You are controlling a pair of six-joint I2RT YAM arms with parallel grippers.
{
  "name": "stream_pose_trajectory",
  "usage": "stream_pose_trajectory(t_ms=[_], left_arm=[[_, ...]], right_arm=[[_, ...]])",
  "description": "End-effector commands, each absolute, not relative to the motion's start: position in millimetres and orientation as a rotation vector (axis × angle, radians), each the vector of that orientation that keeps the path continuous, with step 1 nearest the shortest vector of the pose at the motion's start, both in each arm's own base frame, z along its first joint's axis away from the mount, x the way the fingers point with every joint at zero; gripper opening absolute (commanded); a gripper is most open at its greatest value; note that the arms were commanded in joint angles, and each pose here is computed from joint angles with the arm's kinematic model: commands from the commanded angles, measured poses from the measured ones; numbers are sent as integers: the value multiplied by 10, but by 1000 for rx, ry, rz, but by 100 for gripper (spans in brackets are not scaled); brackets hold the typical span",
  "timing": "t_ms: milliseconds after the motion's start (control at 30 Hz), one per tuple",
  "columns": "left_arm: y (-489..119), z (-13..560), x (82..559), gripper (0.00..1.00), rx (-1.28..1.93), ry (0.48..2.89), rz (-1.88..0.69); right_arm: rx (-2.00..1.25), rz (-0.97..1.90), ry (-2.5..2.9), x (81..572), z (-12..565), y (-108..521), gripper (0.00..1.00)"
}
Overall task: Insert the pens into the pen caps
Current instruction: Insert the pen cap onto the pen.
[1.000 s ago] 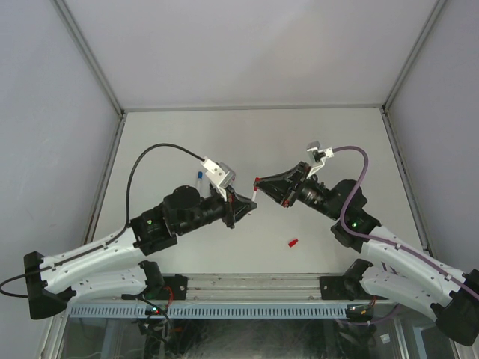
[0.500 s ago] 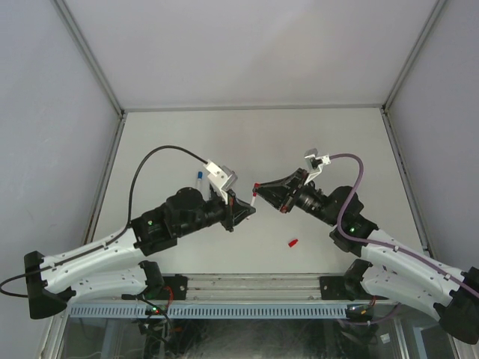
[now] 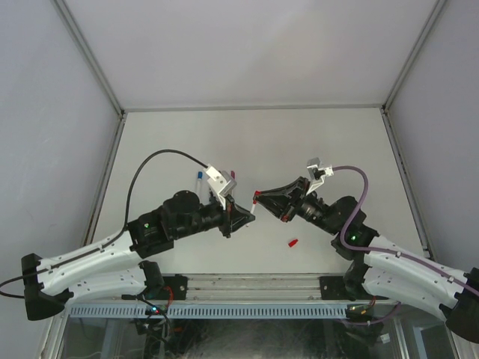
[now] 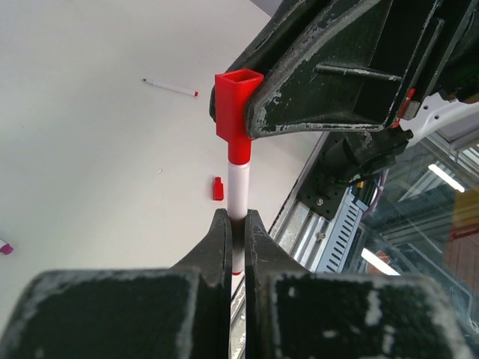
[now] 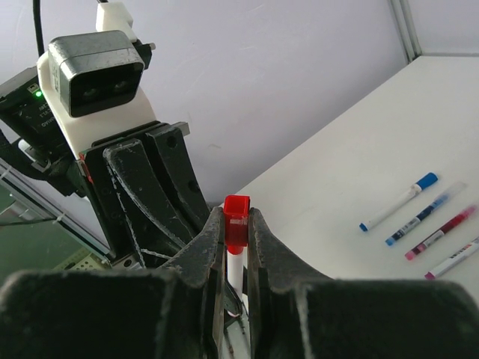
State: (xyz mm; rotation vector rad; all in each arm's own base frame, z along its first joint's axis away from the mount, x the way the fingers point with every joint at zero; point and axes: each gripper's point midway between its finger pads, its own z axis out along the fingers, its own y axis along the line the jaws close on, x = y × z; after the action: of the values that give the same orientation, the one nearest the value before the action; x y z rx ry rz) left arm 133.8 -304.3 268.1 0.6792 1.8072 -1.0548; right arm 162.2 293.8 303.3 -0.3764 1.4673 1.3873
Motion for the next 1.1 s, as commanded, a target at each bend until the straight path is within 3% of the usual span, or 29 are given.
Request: stream_pose_trajectory(t_ms=[0,367,1067], left_arm=[[-3068,3459,1447,0,537,1535,-1165],[-3086,3559,1380,0,577,1481,-1180],[-3111,3602,1370,0,588,1480,-1165]], right_arm=[[-552,1468,1631,1219,2488,3081,0],[-647,1527,1752,871,2078,3089,0],[-696,1267,1954,724,1574,3042,0]])
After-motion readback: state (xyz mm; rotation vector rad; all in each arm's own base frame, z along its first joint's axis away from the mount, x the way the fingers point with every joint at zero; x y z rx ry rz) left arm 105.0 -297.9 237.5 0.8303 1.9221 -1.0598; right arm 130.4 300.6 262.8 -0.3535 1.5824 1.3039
